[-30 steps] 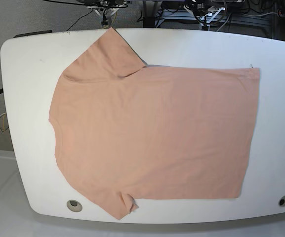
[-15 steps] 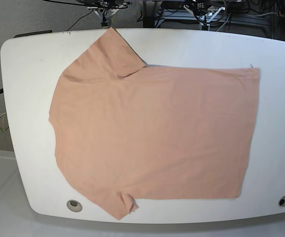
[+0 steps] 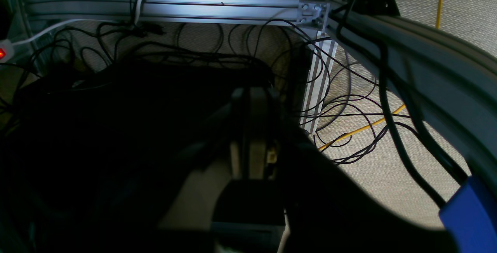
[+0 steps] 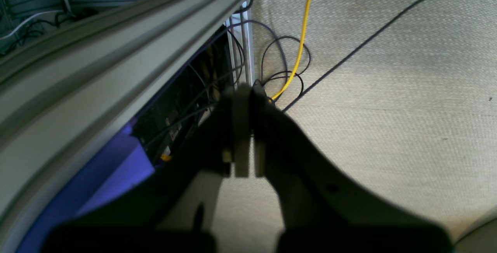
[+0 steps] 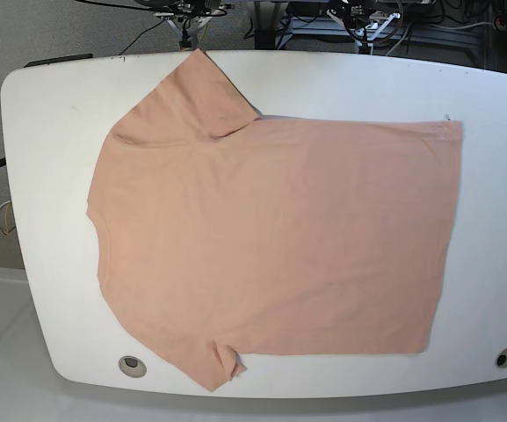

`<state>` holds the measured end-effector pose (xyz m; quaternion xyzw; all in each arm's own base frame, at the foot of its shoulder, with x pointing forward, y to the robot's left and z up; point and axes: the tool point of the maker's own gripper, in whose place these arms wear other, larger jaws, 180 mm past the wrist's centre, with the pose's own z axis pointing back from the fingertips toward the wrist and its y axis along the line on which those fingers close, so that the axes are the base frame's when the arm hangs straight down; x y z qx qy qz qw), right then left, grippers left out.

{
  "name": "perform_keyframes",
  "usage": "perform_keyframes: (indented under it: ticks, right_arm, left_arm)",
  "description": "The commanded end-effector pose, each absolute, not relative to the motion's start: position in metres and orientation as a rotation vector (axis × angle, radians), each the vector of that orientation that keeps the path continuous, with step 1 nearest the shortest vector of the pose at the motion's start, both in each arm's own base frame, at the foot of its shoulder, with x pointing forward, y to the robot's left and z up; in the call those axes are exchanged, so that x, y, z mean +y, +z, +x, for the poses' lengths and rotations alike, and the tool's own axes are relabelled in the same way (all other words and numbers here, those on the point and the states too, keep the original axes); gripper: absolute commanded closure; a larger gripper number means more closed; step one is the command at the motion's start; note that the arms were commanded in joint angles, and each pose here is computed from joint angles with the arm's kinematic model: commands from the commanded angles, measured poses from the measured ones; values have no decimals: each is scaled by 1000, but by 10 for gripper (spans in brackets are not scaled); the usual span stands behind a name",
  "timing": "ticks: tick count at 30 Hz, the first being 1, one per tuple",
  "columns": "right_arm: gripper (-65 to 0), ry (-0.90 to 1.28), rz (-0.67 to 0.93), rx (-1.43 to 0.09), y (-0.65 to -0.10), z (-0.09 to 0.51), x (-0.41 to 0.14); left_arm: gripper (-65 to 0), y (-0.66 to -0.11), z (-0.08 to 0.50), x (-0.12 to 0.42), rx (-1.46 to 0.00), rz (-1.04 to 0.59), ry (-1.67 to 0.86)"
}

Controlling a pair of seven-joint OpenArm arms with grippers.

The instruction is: Fold the T-shirt properly

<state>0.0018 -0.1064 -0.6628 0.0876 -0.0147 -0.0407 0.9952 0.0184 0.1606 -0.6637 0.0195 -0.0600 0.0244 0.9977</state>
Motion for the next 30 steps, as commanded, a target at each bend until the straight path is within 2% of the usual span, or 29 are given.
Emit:
perform_keyframes:
  ticks: [1, 30]
  right_arm:
    - [-6, -84, 179, -40, -663, 5, -107]
    - [-1, -80, 172, -55, -662, 8, -111]
  left_arm:
    - [-4, -664, 17, 163, -115, 44, 51]
    - [-3, -663, 19, 163, -132, 43, 47]
